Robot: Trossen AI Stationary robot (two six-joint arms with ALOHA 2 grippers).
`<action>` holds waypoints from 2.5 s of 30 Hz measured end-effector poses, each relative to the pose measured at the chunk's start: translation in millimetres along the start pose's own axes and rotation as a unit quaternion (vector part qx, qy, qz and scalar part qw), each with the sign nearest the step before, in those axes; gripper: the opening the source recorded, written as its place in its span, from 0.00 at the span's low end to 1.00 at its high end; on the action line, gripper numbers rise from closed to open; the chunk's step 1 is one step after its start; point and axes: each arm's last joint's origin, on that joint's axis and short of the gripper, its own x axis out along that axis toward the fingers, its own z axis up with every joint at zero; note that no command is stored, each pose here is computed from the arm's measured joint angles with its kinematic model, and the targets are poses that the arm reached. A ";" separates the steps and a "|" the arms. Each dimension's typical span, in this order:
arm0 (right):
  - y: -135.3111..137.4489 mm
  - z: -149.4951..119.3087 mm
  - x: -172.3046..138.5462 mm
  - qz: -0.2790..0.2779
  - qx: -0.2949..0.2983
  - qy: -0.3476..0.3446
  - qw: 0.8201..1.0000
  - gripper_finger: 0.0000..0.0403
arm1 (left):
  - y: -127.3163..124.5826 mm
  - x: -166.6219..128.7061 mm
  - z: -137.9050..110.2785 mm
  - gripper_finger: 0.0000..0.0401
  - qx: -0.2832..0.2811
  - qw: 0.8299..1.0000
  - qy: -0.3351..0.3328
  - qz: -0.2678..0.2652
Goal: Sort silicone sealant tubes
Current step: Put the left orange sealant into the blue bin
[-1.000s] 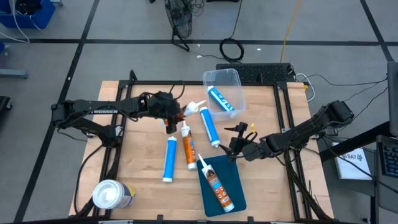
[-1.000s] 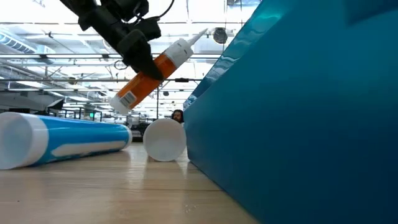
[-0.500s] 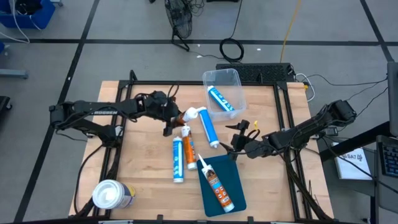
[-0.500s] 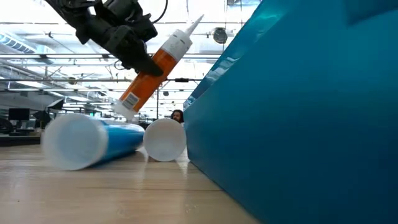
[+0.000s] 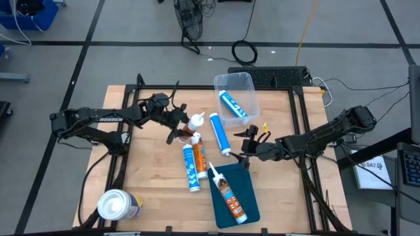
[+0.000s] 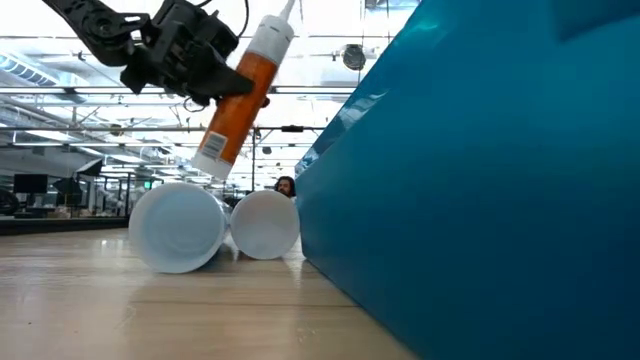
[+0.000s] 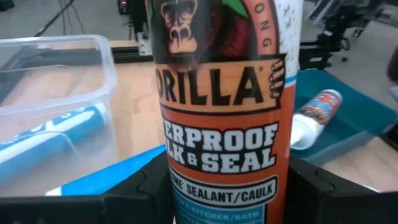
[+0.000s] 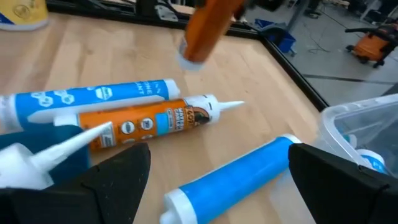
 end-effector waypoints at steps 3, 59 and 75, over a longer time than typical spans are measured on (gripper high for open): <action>-2.2 -3.3 1.2 -0.005 -0.004 0.016 1.000 0.89 | -6.5 -10.2 0.2 0.51 0.017 1.000 0.010 0.000; -55.5 -64.6 27.6 -0.040 0.253 -0.183 0.949 0.89 | -90.6 -17.7 -1.2 0.51 0.064 0.972 -0.187 0.129; -50.0 -29.3 36.1 0.046 0.163 -0.234 0.957 0.89 | -90.0 -17.5 -1.9 0.51 0.061 0.972 -0.183 0.137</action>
